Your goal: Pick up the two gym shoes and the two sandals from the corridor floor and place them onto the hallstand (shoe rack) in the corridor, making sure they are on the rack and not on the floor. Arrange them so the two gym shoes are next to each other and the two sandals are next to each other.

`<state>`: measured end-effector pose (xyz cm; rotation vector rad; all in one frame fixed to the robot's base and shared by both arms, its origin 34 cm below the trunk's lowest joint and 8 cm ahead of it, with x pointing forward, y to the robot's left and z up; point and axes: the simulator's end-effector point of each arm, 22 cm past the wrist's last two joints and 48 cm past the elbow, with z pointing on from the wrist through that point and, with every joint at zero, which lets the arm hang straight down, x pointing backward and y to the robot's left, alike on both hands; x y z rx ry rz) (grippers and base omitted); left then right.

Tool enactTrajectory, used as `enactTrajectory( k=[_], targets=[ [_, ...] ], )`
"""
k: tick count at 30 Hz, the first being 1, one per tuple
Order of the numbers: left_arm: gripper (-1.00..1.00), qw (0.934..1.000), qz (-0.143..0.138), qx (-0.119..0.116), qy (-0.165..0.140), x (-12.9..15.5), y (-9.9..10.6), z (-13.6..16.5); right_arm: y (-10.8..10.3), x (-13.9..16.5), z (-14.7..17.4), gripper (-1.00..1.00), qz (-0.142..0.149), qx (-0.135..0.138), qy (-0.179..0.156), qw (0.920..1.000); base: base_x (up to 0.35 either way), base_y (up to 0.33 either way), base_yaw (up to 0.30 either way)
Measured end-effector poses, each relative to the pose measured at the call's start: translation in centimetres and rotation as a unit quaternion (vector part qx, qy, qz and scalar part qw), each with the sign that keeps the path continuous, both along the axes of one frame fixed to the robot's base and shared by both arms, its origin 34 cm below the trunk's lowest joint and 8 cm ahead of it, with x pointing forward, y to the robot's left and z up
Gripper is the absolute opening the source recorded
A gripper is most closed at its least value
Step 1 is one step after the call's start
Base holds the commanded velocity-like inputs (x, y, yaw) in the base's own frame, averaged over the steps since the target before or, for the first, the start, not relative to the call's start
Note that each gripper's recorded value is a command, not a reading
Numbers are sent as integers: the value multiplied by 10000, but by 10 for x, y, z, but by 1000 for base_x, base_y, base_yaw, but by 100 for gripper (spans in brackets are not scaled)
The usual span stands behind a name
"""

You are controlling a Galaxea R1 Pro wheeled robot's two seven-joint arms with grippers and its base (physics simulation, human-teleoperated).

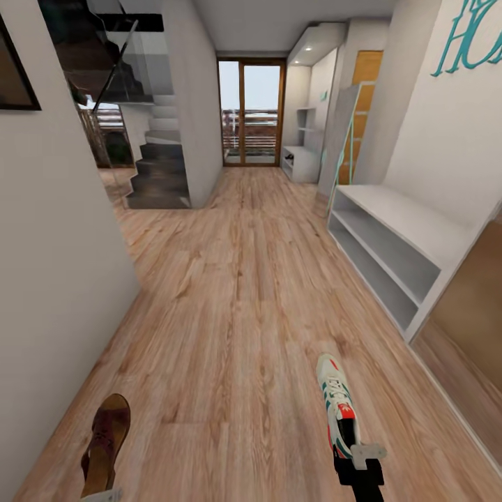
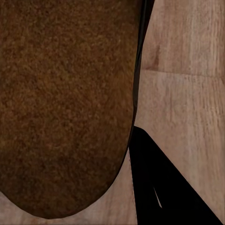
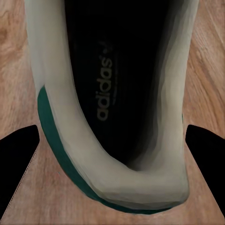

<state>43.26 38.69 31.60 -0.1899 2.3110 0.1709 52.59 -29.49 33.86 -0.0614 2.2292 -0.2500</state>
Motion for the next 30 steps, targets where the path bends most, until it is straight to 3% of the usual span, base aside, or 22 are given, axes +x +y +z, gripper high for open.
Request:
enactTrajectory(
  k=[30],
  targets=[
    [-100,10000,29,-9,-32,1,0,2,2,1,2,-100,9,13,-20,10000,338,0,0]
  ],
)
